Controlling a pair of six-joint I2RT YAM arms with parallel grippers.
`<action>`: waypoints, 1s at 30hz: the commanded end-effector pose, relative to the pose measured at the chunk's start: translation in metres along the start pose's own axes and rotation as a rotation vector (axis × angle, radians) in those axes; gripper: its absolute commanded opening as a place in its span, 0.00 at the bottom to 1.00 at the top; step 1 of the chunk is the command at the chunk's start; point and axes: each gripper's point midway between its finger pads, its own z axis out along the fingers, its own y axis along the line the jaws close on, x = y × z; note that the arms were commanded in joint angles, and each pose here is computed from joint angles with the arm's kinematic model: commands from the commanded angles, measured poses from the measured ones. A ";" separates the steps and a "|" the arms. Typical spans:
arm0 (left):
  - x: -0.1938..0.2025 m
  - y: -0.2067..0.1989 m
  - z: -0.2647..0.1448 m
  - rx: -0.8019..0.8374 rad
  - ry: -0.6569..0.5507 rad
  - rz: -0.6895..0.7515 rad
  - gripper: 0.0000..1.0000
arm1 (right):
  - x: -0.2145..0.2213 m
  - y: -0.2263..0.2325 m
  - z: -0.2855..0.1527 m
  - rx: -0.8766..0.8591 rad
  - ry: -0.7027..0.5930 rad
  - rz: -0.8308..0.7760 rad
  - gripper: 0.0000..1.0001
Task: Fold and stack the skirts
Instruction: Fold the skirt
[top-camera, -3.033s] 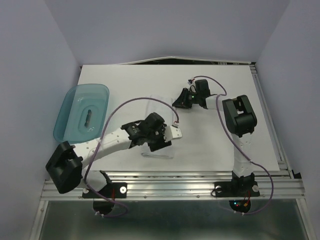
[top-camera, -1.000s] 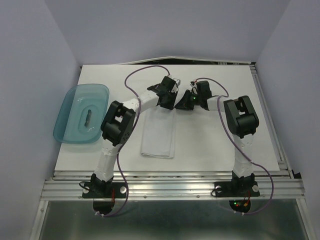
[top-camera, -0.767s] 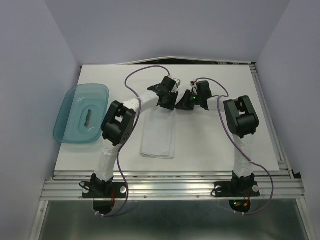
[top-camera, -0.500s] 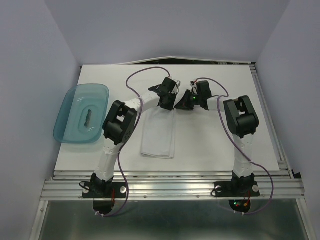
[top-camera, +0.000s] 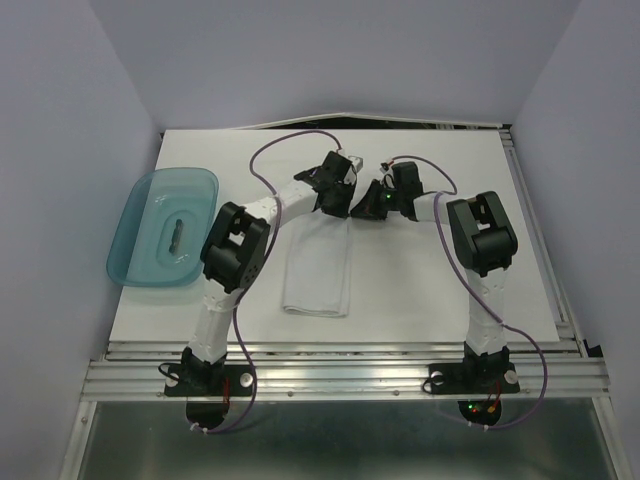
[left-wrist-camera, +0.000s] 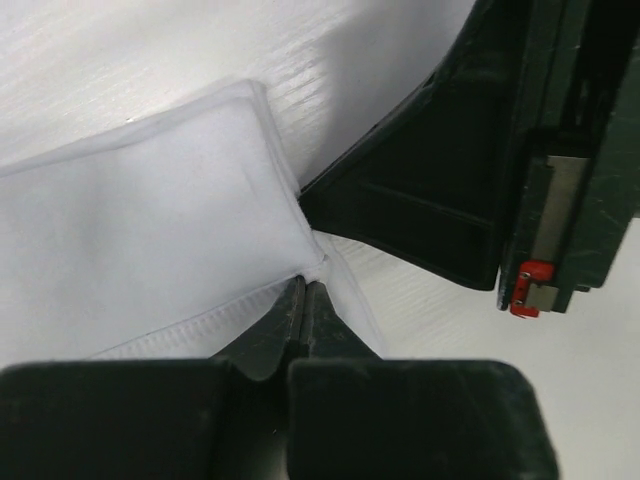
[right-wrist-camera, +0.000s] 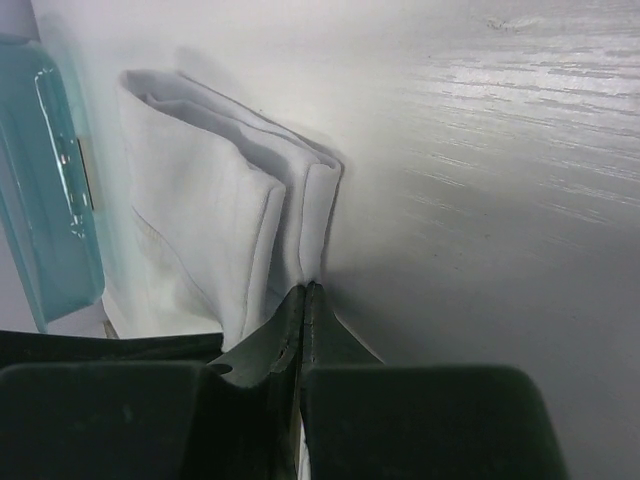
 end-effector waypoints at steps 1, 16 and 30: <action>-0.031 -0.022 -0.027 0.067 -0.095 0.006 0.00 | 0.014 -0.009 0.010 0.023 0.012 -0.009 0.01; -0.028 -0.014 -0.003 0.065 -0.064 -0.007 0.24 | 0.012 -0.009 0.005 0.050 0.004 -0.026 0.07; 0.016 -0.022 -0.138 0.044 -0.063 0.124 0.37 | -0.013 -0.018 -0.033 0.257 -0.056 -0.092 0.36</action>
